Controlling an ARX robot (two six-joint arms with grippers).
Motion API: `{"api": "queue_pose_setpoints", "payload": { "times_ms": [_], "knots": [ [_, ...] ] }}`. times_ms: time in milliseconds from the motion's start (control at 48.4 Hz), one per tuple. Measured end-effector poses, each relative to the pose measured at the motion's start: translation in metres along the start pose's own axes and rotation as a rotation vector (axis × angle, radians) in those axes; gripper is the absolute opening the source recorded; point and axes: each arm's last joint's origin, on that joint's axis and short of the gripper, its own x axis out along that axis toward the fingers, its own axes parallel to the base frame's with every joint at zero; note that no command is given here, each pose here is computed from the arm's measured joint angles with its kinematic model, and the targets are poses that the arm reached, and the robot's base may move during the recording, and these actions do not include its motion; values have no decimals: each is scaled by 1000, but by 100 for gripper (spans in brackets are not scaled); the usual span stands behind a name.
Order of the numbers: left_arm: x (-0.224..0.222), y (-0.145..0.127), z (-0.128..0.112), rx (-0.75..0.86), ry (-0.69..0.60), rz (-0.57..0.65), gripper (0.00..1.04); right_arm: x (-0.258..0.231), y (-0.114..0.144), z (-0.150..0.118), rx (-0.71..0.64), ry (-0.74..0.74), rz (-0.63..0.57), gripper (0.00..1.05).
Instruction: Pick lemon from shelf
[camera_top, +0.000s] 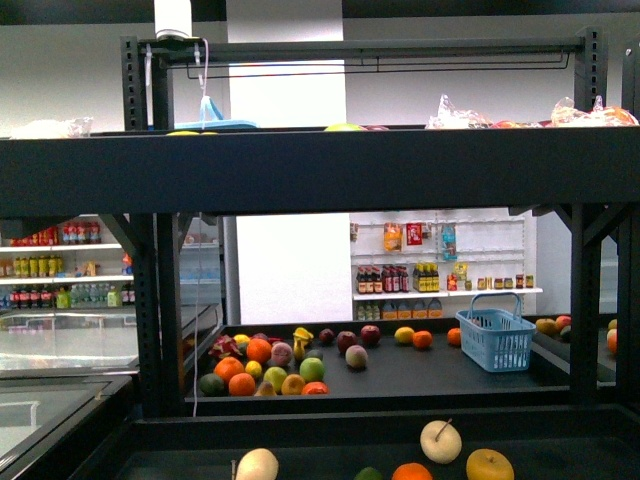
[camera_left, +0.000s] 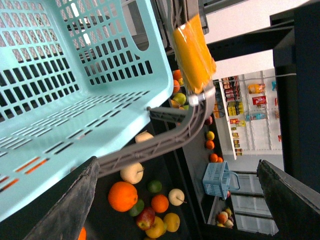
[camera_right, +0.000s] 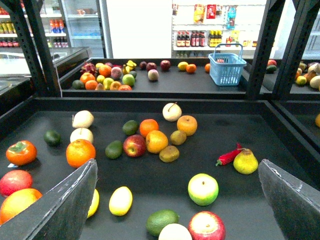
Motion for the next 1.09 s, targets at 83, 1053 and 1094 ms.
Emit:
{"api": "queue_pose_setpoints", "payload": {
  "times_ms": [83,1053,1094],
  "knots": [
    [20,-1,15,-22,-6,20,97,0,0,0,0,0,0,97],
    [124,-16,59,-115,-95,-9,97,0,0,0,0,0,0,97],
    [123,-16,60,-111,-101,-4,94,0,0,0,0,0,0,97]
  ]
}}
